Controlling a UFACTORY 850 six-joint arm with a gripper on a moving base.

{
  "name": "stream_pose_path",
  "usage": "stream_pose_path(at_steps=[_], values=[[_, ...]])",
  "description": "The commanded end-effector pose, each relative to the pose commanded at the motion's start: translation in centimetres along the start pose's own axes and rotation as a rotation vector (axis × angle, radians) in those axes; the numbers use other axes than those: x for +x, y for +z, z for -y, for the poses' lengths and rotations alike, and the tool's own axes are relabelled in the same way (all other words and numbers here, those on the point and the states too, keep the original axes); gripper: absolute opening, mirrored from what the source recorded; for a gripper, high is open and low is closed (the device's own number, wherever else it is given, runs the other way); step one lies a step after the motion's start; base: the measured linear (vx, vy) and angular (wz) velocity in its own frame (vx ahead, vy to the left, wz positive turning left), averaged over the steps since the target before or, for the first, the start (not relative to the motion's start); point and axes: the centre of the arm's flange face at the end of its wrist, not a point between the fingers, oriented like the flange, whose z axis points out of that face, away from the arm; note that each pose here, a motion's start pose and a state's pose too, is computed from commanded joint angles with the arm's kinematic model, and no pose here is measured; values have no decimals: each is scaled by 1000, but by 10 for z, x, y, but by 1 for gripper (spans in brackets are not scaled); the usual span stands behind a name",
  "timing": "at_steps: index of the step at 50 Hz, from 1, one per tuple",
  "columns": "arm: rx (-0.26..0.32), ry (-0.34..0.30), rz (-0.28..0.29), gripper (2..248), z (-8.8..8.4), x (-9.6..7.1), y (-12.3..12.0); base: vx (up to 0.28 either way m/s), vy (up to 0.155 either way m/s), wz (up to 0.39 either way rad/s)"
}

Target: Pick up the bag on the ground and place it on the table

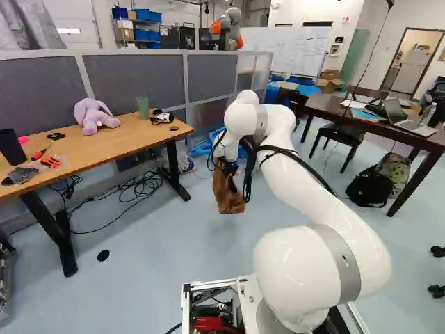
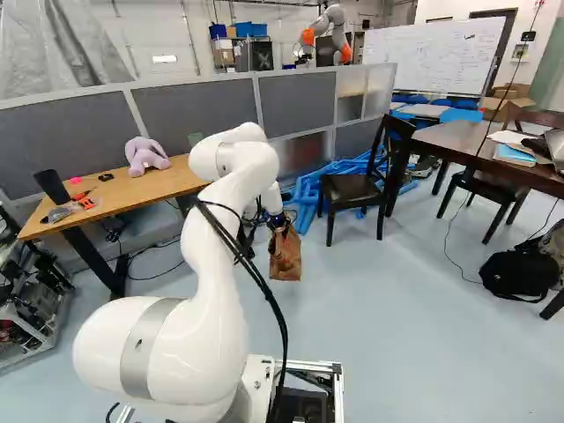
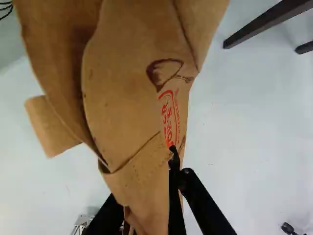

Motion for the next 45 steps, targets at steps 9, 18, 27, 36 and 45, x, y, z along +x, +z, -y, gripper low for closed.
stream_pose_path(at_steps=[9,18,27,36,45], values=[[-2,1,10,21,-1,1,-13,0,0,0],[-4,4,22,21,-3,2,-26,0,0,0],[-4,11,36,21,-4,4,-40,0,0,0],[-4,20,49,21,-6,5,-53,0,0,0],[-3,28,62,21,-7,7,-66,0,0,0]])
